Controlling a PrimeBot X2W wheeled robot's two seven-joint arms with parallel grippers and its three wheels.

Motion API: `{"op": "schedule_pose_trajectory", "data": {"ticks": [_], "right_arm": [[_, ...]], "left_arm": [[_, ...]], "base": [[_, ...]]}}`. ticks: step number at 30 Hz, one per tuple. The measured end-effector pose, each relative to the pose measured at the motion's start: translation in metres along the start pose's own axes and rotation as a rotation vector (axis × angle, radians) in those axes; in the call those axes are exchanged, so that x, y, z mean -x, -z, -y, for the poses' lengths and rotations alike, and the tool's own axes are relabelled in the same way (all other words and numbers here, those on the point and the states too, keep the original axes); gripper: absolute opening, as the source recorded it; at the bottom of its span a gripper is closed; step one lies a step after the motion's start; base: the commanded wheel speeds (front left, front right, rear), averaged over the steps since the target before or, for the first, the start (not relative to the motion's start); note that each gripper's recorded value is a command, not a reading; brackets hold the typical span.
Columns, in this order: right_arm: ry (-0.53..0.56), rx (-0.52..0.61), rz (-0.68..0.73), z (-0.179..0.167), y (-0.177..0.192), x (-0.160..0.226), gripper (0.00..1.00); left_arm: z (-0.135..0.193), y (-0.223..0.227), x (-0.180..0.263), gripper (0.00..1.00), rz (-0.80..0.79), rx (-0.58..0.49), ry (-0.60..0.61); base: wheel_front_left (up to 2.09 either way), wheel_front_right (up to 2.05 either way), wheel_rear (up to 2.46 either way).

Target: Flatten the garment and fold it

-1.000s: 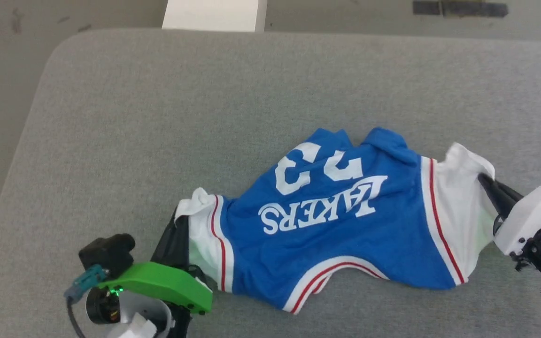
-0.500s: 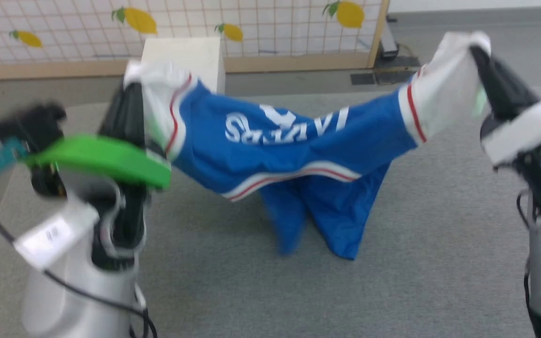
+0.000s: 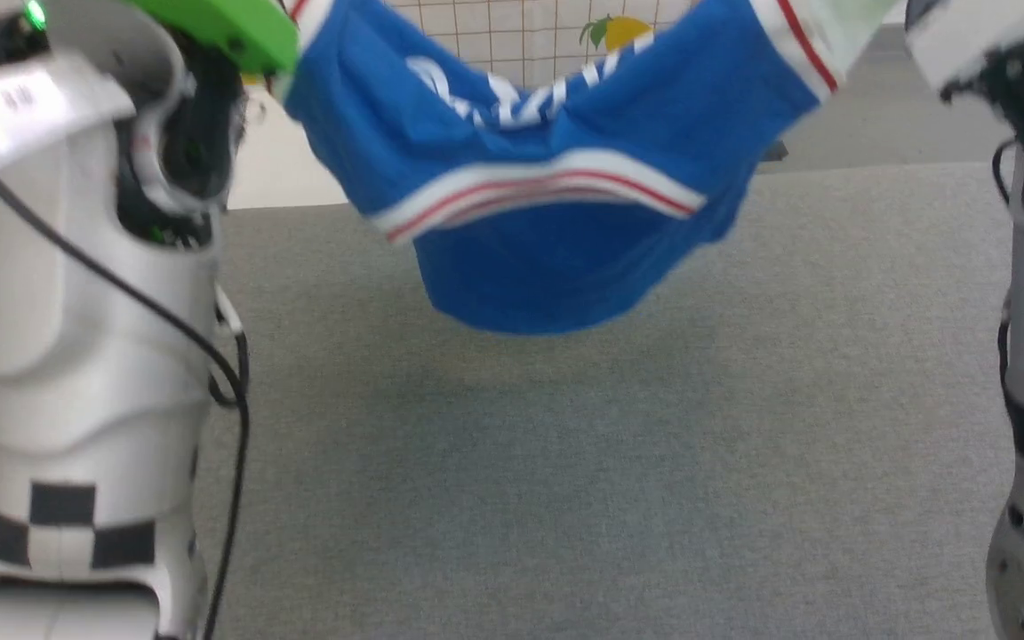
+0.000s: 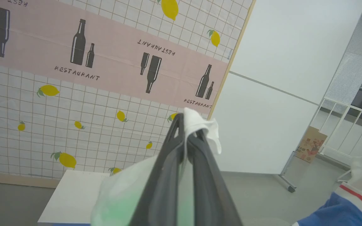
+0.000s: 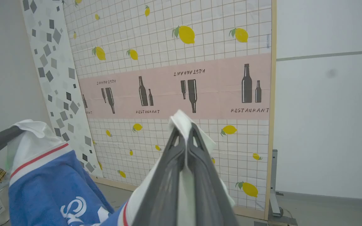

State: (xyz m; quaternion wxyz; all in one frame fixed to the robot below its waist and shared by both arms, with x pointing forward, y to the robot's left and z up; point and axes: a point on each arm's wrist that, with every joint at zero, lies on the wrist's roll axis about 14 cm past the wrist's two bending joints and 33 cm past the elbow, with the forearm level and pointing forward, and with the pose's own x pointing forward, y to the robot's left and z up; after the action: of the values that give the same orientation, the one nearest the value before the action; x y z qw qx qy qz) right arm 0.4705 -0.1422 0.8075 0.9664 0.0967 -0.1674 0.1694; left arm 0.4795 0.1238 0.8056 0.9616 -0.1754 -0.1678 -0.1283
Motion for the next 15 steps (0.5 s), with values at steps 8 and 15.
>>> {"op": "schedule_pose_trajectory", "data": {"ticks": [8, 15], "right_arm": [[0.059, 0.072, -0.041, 0.021, -0.003, -0.034, 0.0], [0.144, 0.127, -0.087, 0.057, 0.015, -0.062, 0.0]], "left_arm": [[-0.017, -0.003, -0.039, 0.0, -0.046, -0.027, -0.083], [-0.023, 0.009, -0.073, 0.0, -0.042, -0.036, -0.105]], "base": [[0.0, 0.0, 0.0], [0.0, 0.0, 0.0]]}}
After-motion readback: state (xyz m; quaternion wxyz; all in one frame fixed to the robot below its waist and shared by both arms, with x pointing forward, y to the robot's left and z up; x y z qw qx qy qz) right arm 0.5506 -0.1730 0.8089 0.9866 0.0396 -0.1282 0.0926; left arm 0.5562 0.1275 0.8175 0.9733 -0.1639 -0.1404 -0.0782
